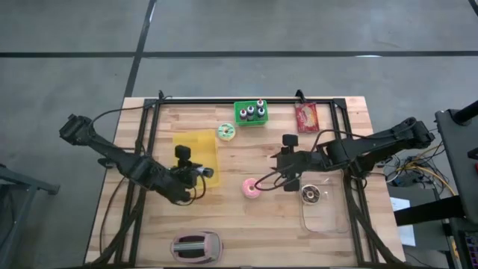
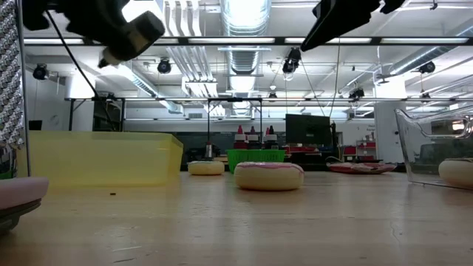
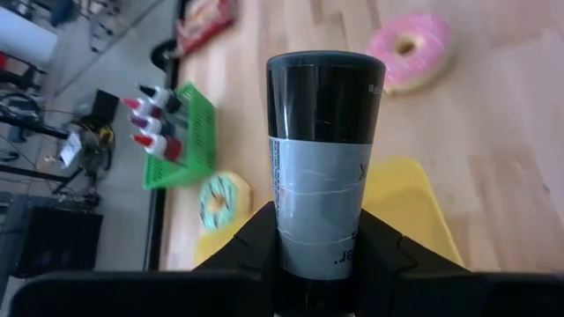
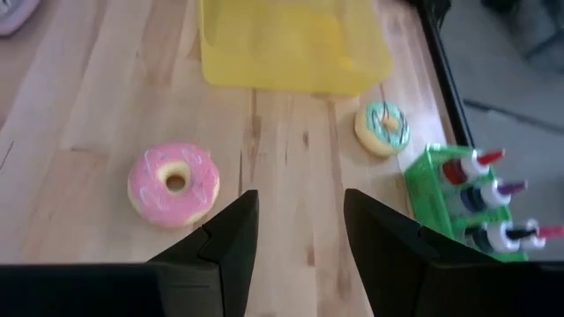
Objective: Pick & Place Food Item
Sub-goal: Put the black food coloring bottle into the green bin
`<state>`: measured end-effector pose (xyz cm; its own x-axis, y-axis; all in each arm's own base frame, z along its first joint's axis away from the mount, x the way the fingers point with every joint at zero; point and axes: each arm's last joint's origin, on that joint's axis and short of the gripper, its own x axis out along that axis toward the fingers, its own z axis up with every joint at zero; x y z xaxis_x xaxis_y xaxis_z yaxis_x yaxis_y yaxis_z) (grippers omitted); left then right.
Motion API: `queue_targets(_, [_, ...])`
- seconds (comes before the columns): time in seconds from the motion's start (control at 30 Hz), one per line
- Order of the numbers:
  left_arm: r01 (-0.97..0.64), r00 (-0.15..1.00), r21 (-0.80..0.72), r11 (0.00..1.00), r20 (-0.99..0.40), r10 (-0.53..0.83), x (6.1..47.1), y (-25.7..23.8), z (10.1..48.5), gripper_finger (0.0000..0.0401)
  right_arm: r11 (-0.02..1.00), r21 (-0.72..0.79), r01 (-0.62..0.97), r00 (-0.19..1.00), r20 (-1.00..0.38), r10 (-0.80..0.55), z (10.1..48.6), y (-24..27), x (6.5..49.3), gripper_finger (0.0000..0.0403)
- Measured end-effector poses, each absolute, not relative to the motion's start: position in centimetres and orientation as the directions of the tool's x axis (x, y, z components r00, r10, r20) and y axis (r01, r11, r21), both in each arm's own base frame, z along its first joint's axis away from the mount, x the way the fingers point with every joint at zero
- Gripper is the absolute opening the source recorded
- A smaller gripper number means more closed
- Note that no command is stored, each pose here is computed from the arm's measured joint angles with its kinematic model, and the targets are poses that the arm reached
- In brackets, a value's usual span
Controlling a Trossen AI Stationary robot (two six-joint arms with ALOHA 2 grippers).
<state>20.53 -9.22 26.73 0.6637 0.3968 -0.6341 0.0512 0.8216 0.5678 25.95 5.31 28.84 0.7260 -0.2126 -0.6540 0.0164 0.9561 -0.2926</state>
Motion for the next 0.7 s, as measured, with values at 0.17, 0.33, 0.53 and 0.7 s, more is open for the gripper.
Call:
queue_targets(0.17, [0.003, 0.701, 0.585, 0.811, -0.58, 0.416, 22.1, -7.9, 27.2, 0.0091, 0.942, -0.335, -0.012, 0.782, -0.59, -0.2, 28.1, 5.4, 26.5, 0.0162])
queue_targets(0.33, [-0.026, 0.729, 0.572, 0.82, -0.55, 0.407, 23.9, -5.9, 27.6, 0.0091, 0.922, -0.387, -0.015, 0.852, -0.487, -0.19, 27.5, 5.4, 27.1, 0.0162])
queue_targets(0.53, [-0.025, 0.736, 0.547, 0.837, -0.556, 0.386, 26.1, -2.9, 26.6, 0.0091, 0.902, -0.43, 0.038, 0.903, -0.372, -0.215, 26.9, 4.2, 27.7, 0.0162])
queue_targets(0.7, [-0.022, 0.729, 0.544, 0.839, -0.565, 0.386, 27.7, -0.5, 25.7, 0.0091, 0.909, -0.407, 0.09, 0.896, -0.364, -0.252, 26.8, 2.2, 27.9, 0.0168])
